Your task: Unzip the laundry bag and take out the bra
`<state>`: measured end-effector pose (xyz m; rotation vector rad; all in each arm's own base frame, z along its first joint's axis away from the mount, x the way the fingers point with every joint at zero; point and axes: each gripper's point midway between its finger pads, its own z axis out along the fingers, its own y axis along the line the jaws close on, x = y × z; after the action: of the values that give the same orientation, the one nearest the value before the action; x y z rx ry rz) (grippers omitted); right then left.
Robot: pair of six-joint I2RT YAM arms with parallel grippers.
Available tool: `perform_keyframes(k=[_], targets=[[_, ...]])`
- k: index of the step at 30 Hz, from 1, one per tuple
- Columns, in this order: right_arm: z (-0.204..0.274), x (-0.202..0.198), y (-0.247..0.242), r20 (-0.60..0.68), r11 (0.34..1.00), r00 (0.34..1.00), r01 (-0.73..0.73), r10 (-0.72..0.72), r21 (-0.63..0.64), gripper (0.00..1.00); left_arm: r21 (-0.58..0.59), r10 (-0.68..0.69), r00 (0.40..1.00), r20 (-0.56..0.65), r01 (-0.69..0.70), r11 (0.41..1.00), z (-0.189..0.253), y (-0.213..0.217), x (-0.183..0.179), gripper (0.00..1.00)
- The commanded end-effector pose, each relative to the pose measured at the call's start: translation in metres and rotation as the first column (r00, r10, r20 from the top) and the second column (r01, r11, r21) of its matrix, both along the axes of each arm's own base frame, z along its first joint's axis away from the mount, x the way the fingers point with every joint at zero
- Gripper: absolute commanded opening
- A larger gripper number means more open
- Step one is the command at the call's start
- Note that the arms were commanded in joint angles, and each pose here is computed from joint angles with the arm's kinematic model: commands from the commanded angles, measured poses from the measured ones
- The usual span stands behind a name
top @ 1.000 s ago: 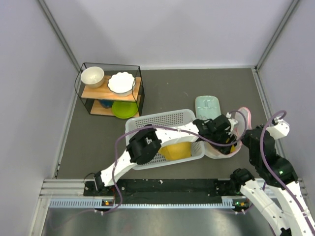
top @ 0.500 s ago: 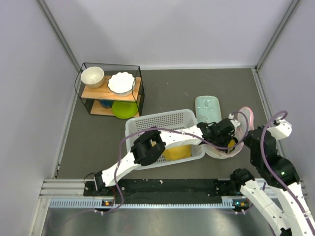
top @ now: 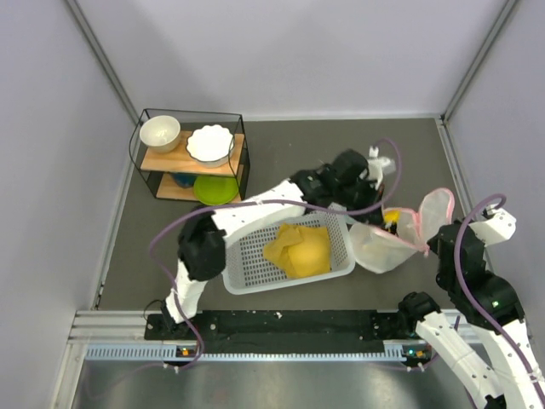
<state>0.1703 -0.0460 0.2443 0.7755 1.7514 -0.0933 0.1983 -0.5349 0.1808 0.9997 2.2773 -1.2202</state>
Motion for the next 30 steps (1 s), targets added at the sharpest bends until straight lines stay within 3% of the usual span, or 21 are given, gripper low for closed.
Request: perform_keyframes(k=[1, 9, 12, 17, 23, 30], targets=[[0.009, -0.001, -0.005, 0.027, 1.000, 0.999, 0.027, -0.027, 0.002, 0.00, -0.283, -0.053, 0.998, 0.019, 0.056, 0.957, 0.116, 0.010, -0.007, 0.00], [-0.003, 0.003, 0.003, -0.004, 1.000, 1.000, 0.004, -0.004, 0.025, 0.00, -0.466, -0.080, 0.996, -0.040, 0.052, 0.883, 0.180, 0.015, -0.004, 0.00], [-0.003, 0.004, 0.003, -0.002, 1.000, 1.000, 0.011, -0.011, 0.027, 0.00, -0.524, -0.185, 0.980, -0.073, 0.120, 0.843, 0.203, 0.010, -0.014, 0.00], [-0.001, 0.003, 0.001, 0.006, 1.000, 1.000, 0.016, -0.016, 0.020, 0.00, -0.566, -0.195, 0.975, -0.108, 0.101, 0.818, 0.225, 0.014, -0.011, 0.00], [0.001, 0.004, -0.002, 0.000, 1.000, 1.000, 0.029, -0.029, -0.006, 0.00, -0.643, -0.079, 0.997, 0.012, 0.068, 0.763, 0.292, 0.064, 0.004, 0.00], [0.001, 0.005, -0.003, 0.001, 0.999, 1.000, 0.032, -0.032, -0.010, 0.00, -0.731, -0.013, 0.986, 0.166, 0.132, 0.669, 0.379, 0.115, -0.003, 0.00]])
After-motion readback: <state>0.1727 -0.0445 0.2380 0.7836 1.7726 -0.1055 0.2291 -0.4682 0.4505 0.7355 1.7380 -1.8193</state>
